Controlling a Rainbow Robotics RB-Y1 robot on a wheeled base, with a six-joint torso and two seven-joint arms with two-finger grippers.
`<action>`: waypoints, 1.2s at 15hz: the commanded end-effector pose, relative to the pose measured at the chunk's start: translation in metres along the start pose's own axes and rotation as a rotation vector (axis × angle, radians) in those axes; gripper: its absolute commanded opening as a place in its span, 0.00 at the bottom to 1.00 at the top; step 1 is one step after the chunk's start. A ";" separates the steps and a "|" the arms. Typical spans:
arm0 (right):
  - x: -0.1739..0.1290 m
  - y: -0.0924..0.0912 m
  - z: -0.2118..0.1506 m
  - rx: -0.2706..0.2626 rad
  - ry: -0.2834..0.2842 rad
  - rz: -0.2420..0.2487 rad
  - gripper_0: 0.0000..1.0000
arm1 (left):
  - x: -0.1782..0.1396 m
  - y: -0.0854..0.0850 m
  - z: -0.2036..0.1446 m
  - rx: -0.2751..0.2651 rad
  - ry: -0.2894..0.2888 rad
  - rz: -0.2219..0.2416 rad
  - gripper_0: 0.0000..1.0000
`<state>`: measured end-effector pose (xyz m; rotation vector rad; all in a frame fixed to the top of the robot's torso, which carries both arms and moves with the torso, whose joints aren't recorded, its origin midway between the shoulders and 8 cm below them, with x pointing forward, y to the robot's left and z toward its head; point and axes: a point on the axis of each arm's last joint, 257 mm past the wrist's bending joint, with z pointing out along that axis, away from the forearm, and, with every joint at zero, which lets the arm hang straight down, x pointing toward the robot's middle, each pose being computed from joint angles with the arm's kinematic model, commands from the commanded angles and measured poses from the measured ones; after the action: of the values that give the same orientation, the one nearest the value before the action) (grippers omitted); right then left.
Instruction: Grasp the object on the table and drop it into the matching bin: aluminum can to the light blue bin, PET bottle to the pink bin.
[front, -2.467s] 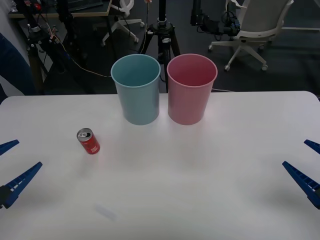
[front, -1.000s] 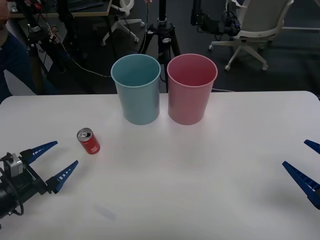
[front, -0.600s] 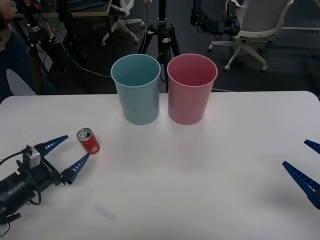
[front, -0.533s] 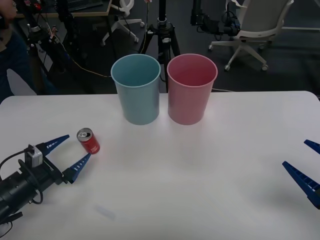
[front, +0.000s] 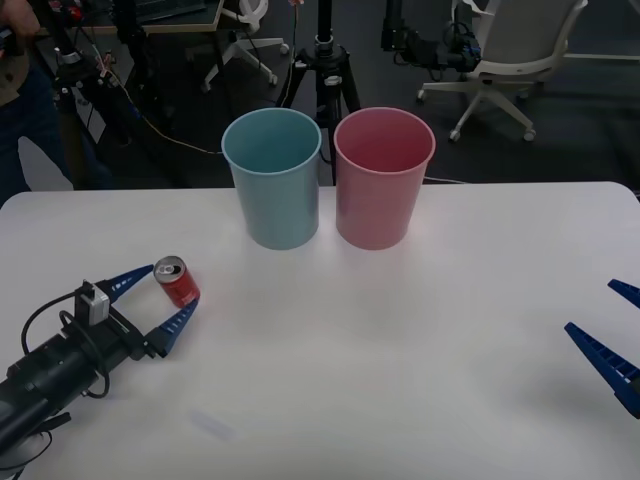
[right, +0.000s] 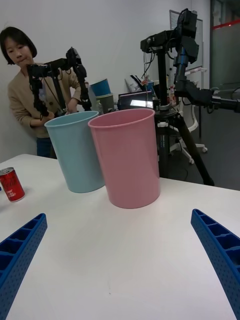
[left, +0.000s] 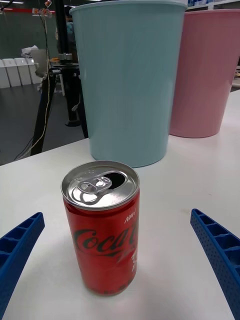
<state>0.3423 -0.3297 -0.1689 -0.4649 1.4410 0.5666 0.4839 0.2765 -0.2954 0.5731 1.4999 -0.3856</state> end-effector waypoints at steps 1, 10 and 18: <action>0.000 0.000 0.000 0.000 0.000 0.000 1.00 | 0.003 0.003 0.007 -0.017 0.011 -0.004 1.00; 0.000 0.000 0.000 0.000 0.000 0.000 1.00 | 0.006 0.013 0.032 -0.064 0.054 -0.019 1.00; 0.000 0.000 0.000 0.000 0.000 0.000 1.00 | 0.009 0.015 0.037 -0.077 0.069 -0.053 0.05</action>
<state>0.3423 -0.3297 -0.1689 -0.4649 1.4410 0.5666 0.5235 0.2690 -0.3029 0.4939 1.5898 -0.3465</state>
